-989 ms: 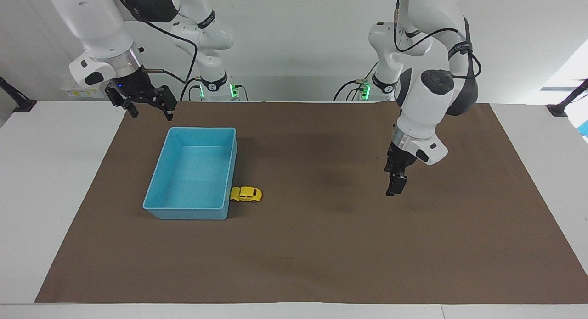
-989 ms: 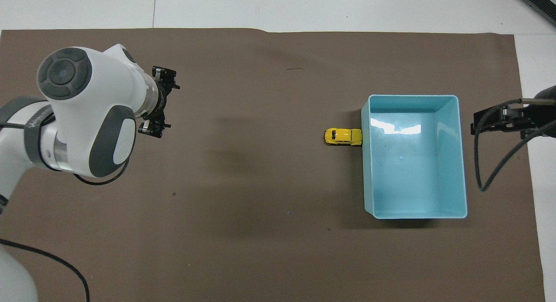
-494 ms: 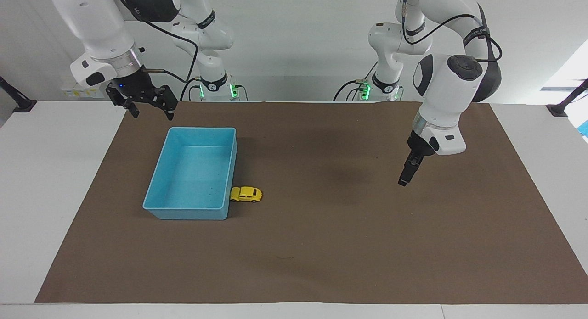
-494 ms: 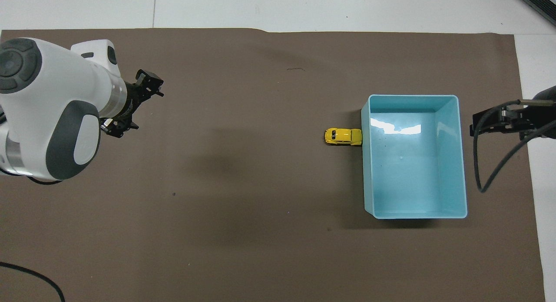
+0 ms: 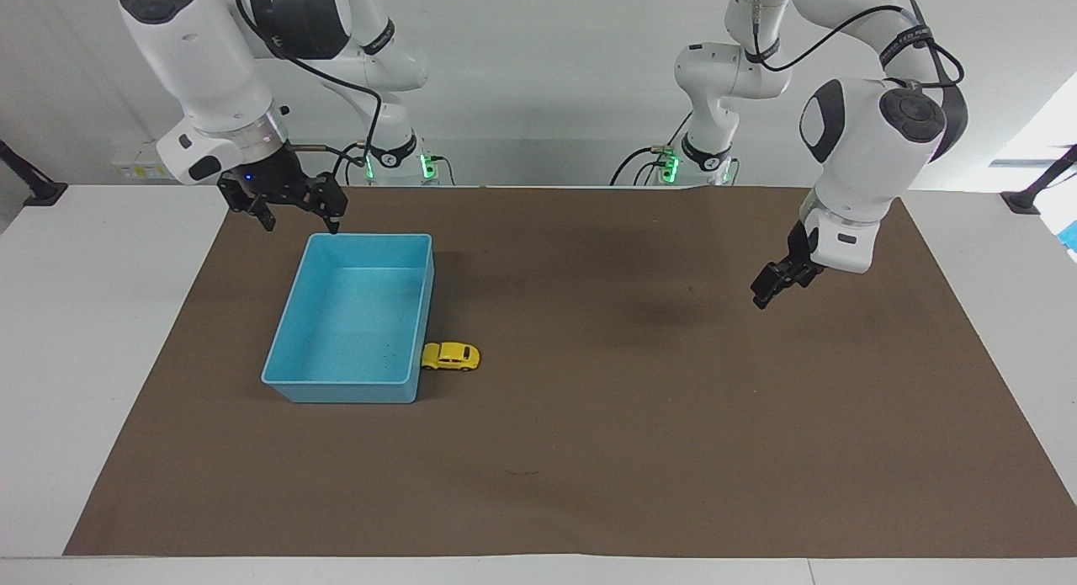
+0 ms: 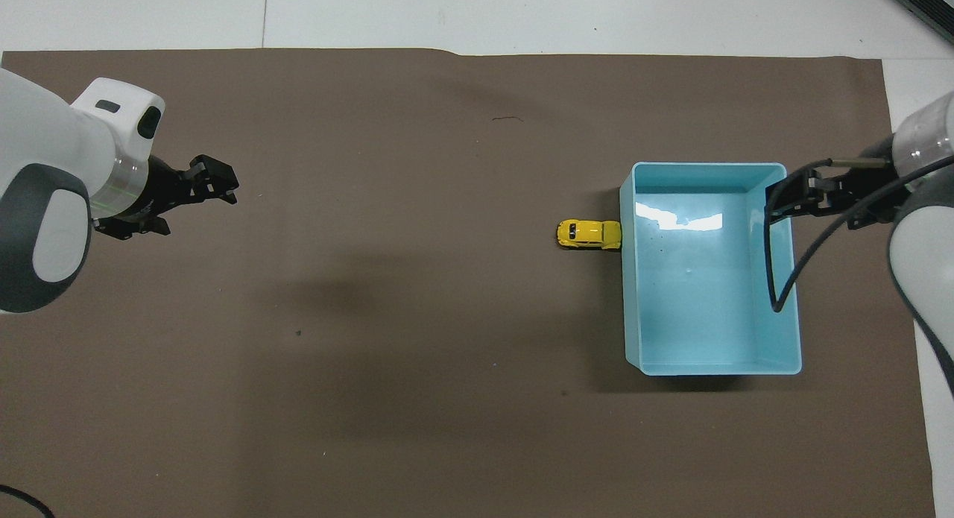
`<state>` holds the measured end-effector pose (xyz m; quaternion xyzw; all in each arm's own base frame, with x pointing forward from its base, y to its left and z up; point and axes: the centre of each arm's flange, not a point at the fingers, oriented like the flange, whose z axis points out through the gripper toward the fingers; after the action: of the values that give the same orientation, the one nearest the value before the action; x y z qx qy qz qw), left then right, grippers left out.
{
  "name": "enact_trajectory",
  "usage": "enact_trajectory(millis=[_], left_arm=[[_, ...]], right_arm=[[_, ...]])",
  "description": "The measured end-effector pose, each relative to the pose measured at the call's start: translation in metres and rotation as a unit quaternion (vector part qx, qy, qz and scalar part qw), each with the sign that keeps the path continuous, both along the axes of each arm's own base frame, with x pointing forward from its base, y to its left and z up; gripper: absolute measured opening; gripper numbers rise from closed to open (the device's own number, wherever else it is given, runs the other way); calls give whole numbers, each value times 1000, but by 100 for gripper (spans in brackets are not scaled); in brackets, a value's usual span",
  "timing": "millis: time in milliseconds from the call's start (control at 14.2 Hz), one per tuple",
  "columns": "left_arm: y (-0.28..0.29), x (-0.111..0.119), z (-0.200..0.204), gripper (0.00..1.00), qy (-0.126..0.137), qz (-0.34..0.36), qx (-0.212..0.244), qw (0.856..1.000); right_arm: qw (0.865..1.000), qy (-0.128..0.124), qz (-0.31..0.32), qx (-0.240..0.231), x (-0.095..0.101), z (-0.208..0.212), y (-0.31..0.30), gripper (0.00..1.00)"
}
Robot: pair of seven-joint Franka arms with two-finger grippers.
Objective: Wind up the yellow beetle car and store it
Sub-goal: 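Retract the left gripper while the right gripper reaches toward the car, then grasp the yellow car beside the bin with the right gripper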
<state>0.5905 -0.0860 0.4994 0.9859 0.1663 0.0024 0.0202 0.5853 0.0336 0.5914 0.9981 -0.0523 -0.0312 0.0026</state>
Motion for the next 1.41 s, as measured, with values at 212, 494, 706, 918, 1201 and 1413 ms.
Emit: enact_trajectory(millis=[212,494,706,918,1201,1413], left_arm=[[28,-3,7,100,2,-74,1,997],[55,-11,22,100,2,-158,-1,987],[57,-19,38,100,-5,-191,0,982],[58,-33,65,100,-6,-199,3,980],[60,-58,119,100,-4,-203,3,979],[61,-72,140,100,-1,-204,2,979]], right_arm=[[999,2,-48,-3,14,-17,16,100],[989,-3,-145,-10,21,-30,53,100],[974,-25,-226,-18,26,-38,87,100],[951,-31,-306,-22,30,-50,112,100],[907,-36,-419,-32,37,-71,127,100],[859,-41,-509,-37,43,-94,140,100]])
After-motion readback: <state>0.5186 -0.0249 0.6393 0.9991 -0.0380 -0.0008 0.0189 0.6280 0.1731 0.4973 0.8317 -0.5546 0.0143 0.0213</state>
